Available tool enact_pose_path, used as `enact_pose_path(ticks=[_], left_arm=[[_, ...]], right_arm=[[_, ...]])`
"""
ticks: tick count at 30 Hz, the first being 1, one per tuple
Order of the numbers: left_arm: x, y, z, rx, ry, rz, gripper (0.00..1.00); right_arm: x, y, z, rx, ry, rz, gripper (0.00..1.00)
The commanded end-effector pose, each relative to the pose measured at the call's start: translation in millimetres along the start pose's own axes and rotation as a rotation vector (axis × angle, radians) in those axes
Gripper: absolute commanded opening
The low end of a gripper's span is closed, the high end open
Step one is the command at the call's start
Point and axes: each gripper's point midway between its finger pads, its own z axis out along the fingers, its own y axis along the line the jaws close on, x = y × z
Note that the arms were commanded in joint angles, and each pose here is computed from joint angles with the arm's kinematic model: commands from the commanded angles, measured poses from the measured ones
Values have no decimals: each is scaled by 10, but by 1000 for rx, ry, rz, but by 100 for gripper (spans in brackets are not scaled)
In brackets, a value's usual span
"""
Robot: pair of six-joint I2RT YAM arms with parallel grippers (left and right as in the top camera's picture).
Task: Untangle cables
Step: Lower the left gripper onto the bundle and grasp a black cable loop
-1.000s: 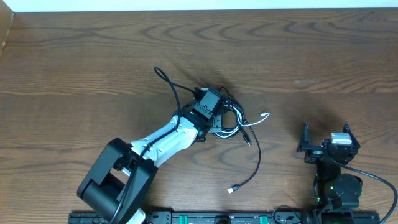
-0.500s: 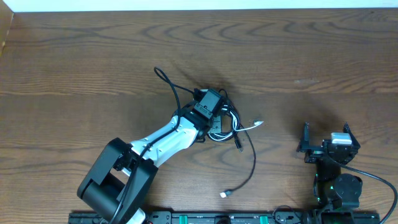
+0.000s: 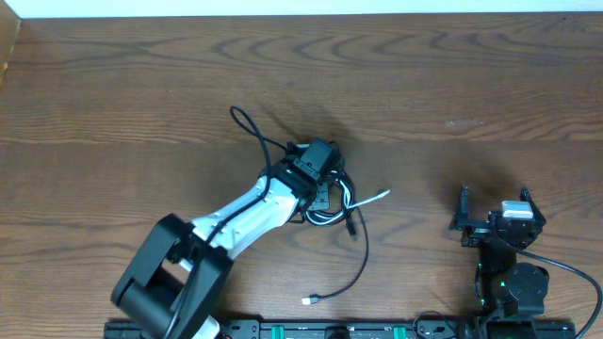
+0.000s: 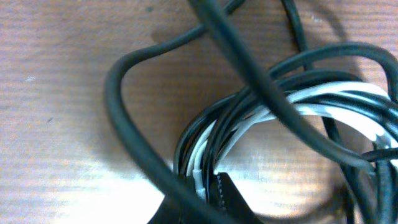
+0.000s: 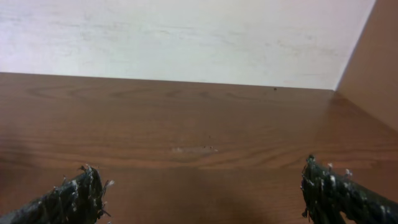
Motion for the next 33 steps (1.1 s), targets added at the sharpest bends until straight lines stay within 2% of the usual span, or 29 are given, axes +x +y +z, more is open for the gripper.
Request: enact_pose_path(ticks=[1, 8, 14, 20, 33], left_arm=[[-52, -6, -219, 30, -45, -17, 8], [-263, -120, -758, 144, -179, -54, 8], [-298, -122, -1056, 198, -229, -105, 8], [-198, -180, -1104, 244, -183, -94, 8], [-192, -199, -1107, 254, -178, -93, 8]], right_arm=[[4, 26, -2, -11, -2, -10, 99], [3, 25, -2, -11, -3, -10, 99], [4, 26, -2, -11, -2, -10, 99], [4, 26, -2, -11, -2, -10, 99], [3, 25, -2, -11, -3, -10, 99]])
